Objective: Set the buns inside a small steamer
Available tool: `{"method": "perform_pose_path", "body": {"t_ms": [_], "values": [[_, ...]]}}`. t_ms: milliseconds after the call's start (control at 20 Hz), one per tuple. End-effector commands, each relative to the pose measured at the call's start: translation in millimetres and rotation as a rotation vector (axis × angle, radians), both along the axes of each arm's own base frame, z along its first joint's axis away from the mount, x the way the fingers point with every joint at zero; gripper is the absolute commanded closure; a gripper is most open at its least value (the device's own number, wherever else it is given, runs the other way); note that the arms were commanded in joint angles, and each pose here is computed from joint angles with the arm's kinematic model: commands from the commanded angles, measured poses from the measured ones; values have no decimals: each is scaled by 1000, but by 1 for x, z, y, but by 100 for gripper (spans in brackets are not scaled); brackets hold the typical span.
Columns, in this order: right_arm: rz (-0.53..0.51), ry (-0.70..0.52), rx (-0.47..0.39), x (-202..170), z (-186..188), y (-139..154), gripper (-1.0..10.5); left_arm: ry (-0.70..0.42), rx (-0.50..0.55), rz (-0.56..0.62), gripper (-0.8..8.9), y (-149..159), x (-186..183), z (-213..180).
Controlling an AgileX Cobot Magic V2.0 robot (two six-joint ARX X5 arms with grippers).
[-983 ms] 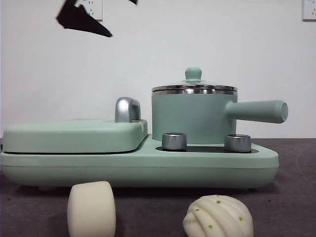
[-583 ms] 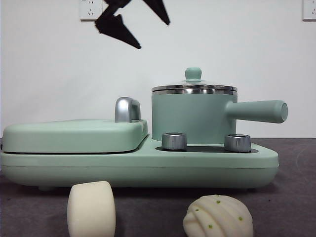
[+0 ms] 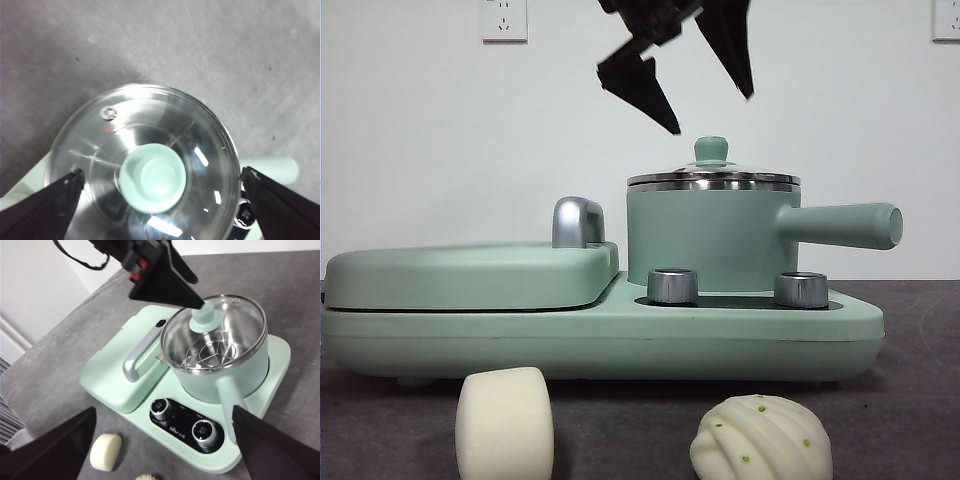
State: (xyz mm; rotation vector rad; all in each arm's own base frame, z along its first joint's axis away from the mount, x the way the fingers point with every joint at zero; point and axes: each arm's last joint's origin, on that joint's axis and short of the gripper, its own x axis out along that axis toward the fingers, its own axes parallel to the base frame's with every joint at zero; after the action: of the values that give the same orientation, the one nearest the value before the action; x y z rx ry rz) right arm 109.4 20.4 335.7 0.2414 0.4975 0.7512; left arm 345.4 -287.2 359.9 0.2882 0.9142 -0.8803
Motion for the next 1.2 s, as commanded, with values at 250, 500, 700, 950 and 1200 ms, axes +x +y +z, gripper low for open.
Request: {"method": "perform_pose_path", "body": {"t_ms": [250,500,700,950,1200], "values": [[5,-16,-5,-1,5,0,513,-13,48,-7,351,-20,7,-22],[5,-16,-5,-1,5,0,513,-5,58,-12,402,-21,7,-26],[5,-16,-5,-1,5,0,513,0,68,-18,448,-22,8,-28],[5,-16,-5,-1,5,0,513,11,77,-18,507,-22,8,-31],[5,-15,-5,-1,5,0,513,20,84,-19,512,-24,10,-36]]}}
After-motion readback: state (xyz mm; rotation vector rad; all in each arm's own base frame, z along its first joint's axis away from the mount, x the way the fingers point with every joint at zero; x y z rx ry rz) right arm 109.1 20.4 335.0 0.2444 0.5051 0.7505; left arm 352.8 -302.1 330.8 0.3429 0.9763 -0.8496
